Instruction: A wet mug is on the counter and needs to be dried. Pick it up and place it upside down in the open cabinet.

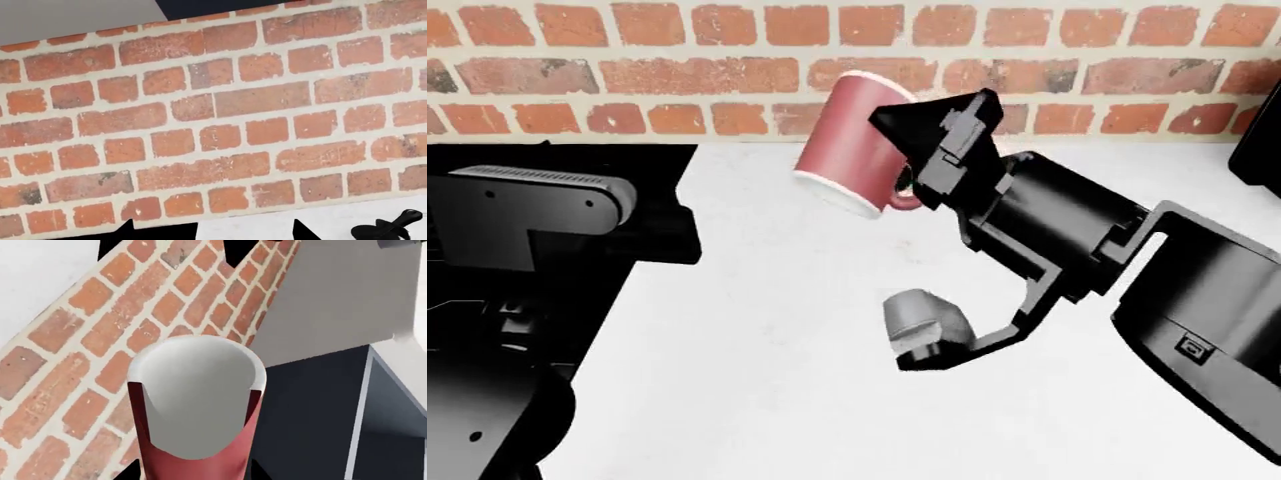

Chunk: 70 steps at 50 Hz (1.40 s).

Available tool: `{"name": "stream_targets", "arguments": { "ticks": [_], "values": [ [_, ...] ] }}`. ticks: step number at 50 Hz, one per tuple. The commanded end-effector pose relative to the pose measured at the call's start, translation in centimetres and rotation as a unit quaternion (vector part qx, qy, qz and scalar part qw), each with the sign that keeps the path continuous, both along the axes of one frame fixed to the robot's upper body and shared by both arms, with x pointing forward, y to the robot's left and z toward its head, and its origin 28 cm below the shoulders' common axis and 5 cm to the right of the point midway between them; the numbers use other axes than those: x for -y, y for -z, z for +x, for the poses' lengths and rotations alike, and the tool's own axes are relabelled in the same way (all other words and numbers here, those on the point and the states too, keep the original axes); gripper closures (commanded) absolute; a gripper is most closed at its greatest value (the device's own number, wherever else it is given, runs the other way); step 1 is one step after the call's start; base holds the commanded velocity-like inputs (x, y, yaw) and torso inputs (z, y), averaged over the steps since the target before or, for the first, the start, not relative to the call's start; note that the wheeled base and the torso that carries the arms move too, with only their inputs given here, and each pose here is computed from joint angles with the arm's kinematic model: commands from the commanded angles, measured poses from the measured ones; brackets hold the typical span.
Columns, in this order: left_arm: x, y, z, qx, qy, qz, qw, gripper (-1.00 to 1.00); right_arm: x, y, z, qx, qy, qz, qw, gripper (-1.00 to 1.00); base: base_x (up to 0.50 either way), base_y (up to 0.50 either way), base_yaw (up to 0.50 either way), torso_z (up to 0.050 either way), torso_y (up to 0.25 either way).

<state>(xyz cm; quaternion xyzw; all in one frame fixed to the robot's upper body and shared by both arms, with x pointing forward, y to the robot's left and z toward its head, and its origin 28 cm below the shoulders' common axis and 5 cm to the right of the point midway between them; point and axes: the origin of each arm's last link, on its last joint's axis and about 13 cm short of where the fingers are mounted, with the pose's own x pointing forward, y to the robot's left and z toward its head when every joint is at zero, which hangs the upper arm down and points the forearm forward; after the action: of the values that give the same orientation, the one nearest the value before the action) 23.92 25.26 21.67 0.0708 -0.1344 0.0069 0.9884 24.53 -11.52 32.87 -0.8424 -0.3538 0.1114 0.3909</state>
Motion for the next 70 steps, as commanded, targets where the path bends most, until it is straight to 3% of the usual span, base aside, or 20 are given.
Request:
{"name": "stream_targets", "arguments": {
  "ticks": [1,4,6,9,13,18,30,35,46,54,63,70],
  "values": [
    [-0.2,-0.6,-0.5,-0.011,0.021,0.028,0.999,-1.0,-0.1,-0.6,-0.8,0.047,-0.031,-0.109,0.992,1.0,0.0,0.0,0.0,0.0,0.0],
    [-0.8,-1.6,-1.2,-0.038,0.061,0.042,0.997,-1.0,0.0,-0.7,-0.9,0.053,-0.035,-0.123,0.99,1.0,0.0,0.0,0.0,0.0,0.0],
    [-1.3,-2.4,-1.9,-0.064,0.102,0.03,0.992,-1.0,0.0,-0.7,-0.9,0.055,-0.038,-0.127,0.99,1.0,0.0,0.0,0.0,0.0,0.0],
    [-1.6,-3.4,-3.1,-0.096,0.178,0.011,0.979,-1.0,0.1,-0.7,-0.9,0.057,-0.041,-0.13,0.989,1.0,0.0,0.0,0.0,0.0,0.0],
    [-2.3,-3.6,-4.0,-0.143,0.224,-0.008,0.964,-1.0,0.3,-0.7,-1.0,0.068,-0.046,-0.141,0.987,1.0,0.0,0.0,0.0,0.0,0.0],
    [-2.8,-3.5,-5.6,-0.18,0.244,0.035,0.952,-1.0,0.4,-0.7,-1.0,0.078,-0.05,-0.149,0.985,1.0,0.0,0.0,0.0,0.0,0.002],
    [-2.7,-3.7,-7.2,-0.215,0.332,-0.038,0.918,-1.0,0.6,-0.6,-0.6,0.096,-0.053,-0.157,0.981,1.0,0.0,0.0,0.0,0.0,0.0],
    [-2.0,-3.3,-6.7,-0.256,0.359,-0.041,0.896,-1.0,0.3,-0.3,-0.8,0.101,-0.072,-0.163,0.979,1.0,0.0,0.0,0.0,0.0,0.0],
    [-0.9,-5.2,-5.0,-0.286,0.4,-0.005,0.871,-1.0,-0.3,0.6,-1.4,0.116,-0.112,-0.18,0.97,1.0,0.0,0.0,0.0,0.0,0.0],
    [-1.8,-6.1,-3.9,-0.315,0.394,0.01,0.864,-1.0,-0.4,0.8,-1.7,0.13,-0.129,-0.194,0.964,1.0,0.0,0.0,0.0,0.0,0.0],
    [-1.4,-5.8,-3.4,-0.329,0.407,0.017,0.852,-1.0,-0.5,1.1,-1.6,0.133,-0.134,-0.194,0.963,1.0,0.0,0.0,0.0,0.0,0.001],
    [-1.3,-6.2,-3.3,-0.327,0.414,0.02,0.849,-1.0,-0.6,1.3,-1.6,0.132,-0.136,-0.195,0.962,1.0,0.0,0.0,0.0,0.0,0.0]
  ]
}}
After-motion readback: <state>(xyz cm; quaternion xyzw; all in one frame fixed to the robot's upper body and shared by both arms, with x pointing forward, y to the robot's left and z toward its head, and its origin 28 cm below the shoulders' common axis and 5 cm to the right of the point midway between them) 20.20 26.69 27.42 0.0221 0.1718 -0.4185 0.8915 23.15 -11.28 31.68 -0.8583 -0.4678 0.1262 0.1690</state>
